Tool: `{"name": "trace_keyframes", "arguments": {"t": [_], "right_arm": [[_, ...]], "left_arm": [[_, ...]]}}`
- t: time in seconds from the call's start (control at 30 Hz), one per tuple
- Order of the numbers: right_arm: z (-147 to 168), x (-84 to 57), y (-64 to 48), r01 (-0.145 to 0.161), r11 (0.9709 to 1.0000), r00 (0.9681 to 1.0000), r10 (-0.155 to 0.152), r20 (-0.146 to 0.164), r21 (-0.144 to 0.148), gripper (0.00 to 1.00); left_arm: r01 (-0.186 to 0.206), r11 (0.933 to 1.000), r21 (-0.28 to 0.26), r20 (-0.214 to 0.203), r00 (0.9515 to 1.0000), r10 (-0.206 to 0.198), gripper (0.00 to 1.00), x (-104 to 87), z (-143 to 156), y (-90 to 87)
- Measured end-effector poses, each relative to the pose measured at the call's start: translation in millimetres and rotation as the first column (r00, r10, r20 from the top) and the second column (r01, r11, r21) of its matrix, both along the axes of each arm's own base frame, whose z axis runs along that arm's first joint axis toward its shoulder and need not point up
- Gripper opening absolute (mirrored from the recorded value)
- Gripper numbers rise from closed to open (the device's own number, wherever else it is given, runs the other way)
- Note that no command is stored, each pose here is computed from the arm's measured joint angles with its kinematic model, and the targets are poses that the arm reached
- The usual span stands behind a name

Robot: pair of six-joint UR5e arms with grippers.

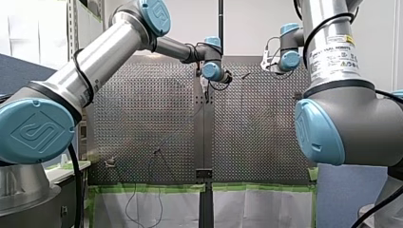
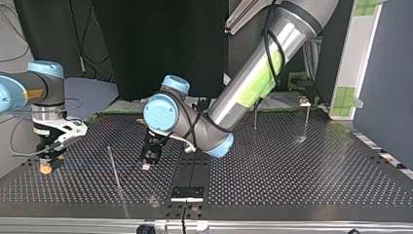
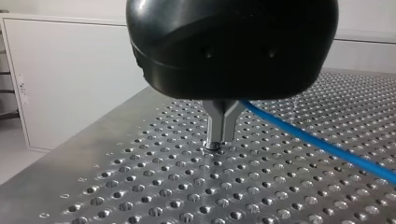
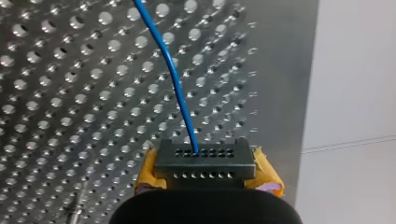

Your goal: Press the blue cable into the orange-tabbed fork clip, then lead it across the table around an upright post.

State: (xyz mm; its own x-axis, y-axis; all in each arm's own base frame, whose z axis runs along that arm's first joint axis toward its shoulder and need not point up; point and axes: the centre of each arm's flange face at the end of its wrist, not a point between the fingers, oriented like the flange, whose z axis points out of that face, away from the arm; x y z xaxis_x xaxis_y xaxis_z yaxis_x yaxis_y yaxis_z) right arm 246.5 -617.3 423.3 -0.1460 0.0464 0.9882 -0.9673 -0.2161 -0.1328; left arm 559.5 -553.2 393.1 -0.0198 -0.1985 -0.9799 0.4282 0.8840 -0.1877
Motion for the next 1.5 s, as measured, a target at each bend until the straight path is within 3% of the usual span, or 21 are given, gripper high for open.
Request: {"name": "trace_keyframes", "arguments": {"t": [0.27, 0.53, 0.6, 0.63, 0.67, 0.73, 1.0, 1.03, 1.07, 1.1, 1.13, 1.17, 1.2, 1.23, 1.27, 1.43, 1.5], "right_arm": [[-33, 0.0, -4.6, -0.002, 0.9987, 1.0000, 0.002, -0.007, 0.052, 0.00], [-56, 4.9, 1.6, -0.008, 0.9966, 0.9998, 0.010, -0.017, 0.083, 0.00], [-61, 6.9, 3.6, -0.012, 0.9963, 0.9998, 0.014, -0.017, 0.085, 0.00], [-65, 8.4, 5.0, -0.015, 0.9962, 0.9997, 0.016, -0.018, 0.086, 0.00], [-68, 9.5, 6.2, -0.017, 0.9961, 0.9997, 0.019, -0.017, 0.087, 0.00], [-76, 11.8, 8.9, -0.022, 0.9959, 0.9996, 0.023, -0.016, 0.088, 0.00], [-103, 18.4, 9.4, -0.032, 0.9960, 0.9994, 0.033, -0.013, 0.084, 0.00], [-108, 19.0, 8.2, -0.032, 0.9956, 0.9993, 0.034, -0.014, 0.088, 0.00], [-113, 19.3, 7.3, -0.032, 0.9951, 0.9993, 0.034, -0.016, 0.093, 0.00], [-117, 19.5, 6.4, -0.032, 0.9946, 0.9993, 0.034, -0.018, 0.099, 0.00], [-124, 19.4, 5.4, -0.030, 0.9938, 0.9993, 0.032, -0.021, 0.107, 0.00], [-128, 19.2, 4.8, -0.028, 0.9933, 0.9993, 0.031, -0.023, 0.112, 0.00], [-132, 18.7, 4.3, -0.026, 0.9929, 0.9993, 0.029, -0.024, 0.116, 0.00], [-137, 17.8, 3.8, -0.024, 0.9925, 0.9993, 0.027, -0.026, 0.120, 0.00], [-140, 17.0, 3.6, -0.022, 0.9923, 0.9993, 0.026, -0.026, 0.122, 0.00], [-160, 13.2, 5.0, -0.016, 0.9913, 0.9995, 0.019, -0.026, 0.131, 0.00], [-169, 12.4, 5.6, -0.015, 0.9906, 0.9994, 0.019, -0.028, 0.136, 0.00]], "left_arm": [[0.003, 0.9998, 0.021, -0.028, 0.9996, -0.002, 0.00, 1.0, -25, -3.5], [0.002, 0.9995, 0.032, -0.040, 0.9992, 0.000, 0.00, 3.3, -43, -7.6], [0.003, 0.9995, 0.032, -0.036, 0.9994, -0.002, 0.03, 3.0, -43, -8.6], [0.003, 0.9994, 0.034, -0.031, 0.9995, -0.002, 0.17, 2.9, -43, -9.2], [0.003, 0.9994, 0.035, -0.028, 0.9996, -0.002, 0.25, 2.7, -43, -9.7], [0.003, 0.9993, 0.037, -0.024, 0.9997, -0.002, 0.30, 2.2, -44, -10.5], [-0.007, 0.9988, 0.049, -0.022, 0.9997, 0.008, 0.30, 0.2, -48, -11.1], [-0.009, 0.9987, 0.051, -0.022, 0.9997, 0.010, 0.34, 0.3, -49, -10.9], [-0.010, 0.9986, 0.053, -0.022, 0.9997, 0.012, 0.44, 0.3, -49, -10.6], [-0.013, 0.9984, 0.054, -0.022, 0.9997, 0.014, 0.44, 0.3, -50, -10.3], [-0.016, 0.9983, 0.056, -0.022, 0.9996, 0.017, 0.54, 0.4, -51, -9.9], [-0.017, 0.9982, 0.057, -0.023, 0.9996, 0.019, 0.72, 0.5, -51, -9.5], [-0.019, 0.9981, 0.058, -0.024, 0.9995, 0.020, 0.72, 0.6, -52, -9.1], [-0.021, 0.9980, 0.060, -0.025, 0.9994, 0.023, 0.90, 0.9, -53, -8.3], [-0.023, 0.9979, 0.061, -0.027, 0.9993, 0.025, 0.95, 1.2, -54, -7.7], [-0.037, 0.9972, 0.065, -0.032, 0.9987, 0.039, 0.95, 2.2, -58, -4.8], [-0.040, 0.9971, 0.065, -0.032, 0.9986, 0.042, 1.00, 2.3, -58, -4.5]]}}
